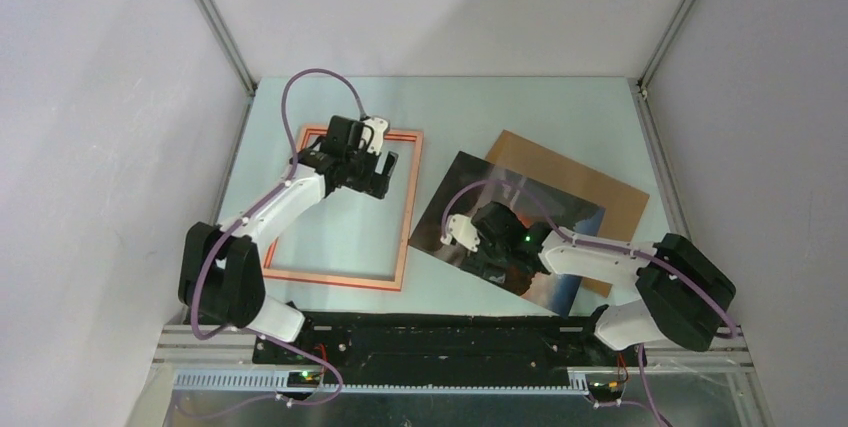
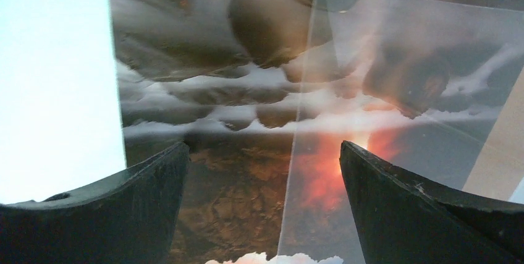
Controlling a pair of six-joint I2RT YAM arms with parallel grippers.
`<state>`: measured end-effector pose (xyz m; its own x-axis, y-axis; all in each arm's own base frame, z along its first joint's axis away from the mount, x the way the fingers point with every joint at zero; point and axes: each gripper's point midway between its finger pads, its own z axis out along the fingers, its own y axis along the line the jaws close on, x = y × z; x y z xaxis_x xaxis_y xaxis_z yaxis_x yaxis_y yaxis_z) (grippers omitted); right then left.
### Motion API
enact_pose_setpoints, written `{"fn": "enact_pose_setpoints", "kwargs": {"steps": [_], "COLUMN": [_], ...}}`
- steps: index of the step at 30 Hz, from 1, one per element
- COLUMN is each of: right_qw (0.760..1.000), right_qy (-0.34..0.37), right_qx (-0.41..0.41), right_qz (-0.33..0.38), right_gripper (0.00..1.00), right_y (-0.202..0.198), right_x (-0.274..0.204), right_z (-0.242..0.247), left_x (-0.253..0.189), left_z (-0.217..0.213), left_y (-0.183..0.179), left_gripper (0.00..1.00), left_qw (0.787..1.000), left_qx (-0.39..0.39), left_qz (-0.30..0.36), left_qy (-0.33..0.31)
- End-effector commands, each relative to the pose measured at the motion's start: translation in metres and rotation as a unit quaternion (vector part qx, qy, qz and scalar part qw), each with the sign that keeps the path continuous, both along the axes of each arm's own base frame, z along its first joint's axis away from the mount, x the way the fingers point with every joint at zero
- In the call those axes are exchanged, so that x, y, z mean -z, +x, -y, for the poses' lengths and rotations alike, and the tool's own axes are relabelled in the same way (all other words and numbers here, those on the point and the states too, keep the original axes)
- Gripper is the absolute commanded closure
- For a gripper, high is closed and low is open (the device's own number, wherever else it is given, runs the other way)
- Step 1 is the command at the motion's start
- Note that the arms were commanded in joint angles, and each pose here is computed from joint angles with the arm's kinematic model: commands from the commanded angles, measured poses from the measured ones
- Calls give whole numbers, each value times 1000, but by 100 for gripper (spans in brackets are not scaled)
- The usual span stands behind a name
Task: Put the photo into the frame
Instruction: Adjust the photo frame item at the center of the board.
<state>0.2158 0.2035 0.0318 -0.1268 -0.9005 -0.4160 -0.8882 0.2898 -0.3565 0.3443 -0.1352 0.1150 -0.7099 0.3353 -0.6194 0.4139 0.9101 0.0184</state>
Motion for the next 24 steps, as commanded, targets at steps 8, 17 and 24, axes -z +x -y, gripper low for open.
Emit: {"fn": "enact_pose_setpoints", "kwargs": {"steps": [8,17,24], "right_qw": [994,983,972], "right_qy": [-4,-5,-14], "right_qx": [103,180,236], "right_qz": [-43,-36,-22], "right_gripper": [5,8,9], "right_y": [45,88,118], "right_x": [16,21,16], "right_z": [29,47,62], "left_x": [-17,-15,-19], "left_z": [-7,-6,-5], "left_y": [-7,-11,-10], "left_gripper": [6,6,6], "left_qw": [999,999,999], "left_qx": [23,34,37], "left_qz": [37,36,40], "left_qy": [8,7,5]}}
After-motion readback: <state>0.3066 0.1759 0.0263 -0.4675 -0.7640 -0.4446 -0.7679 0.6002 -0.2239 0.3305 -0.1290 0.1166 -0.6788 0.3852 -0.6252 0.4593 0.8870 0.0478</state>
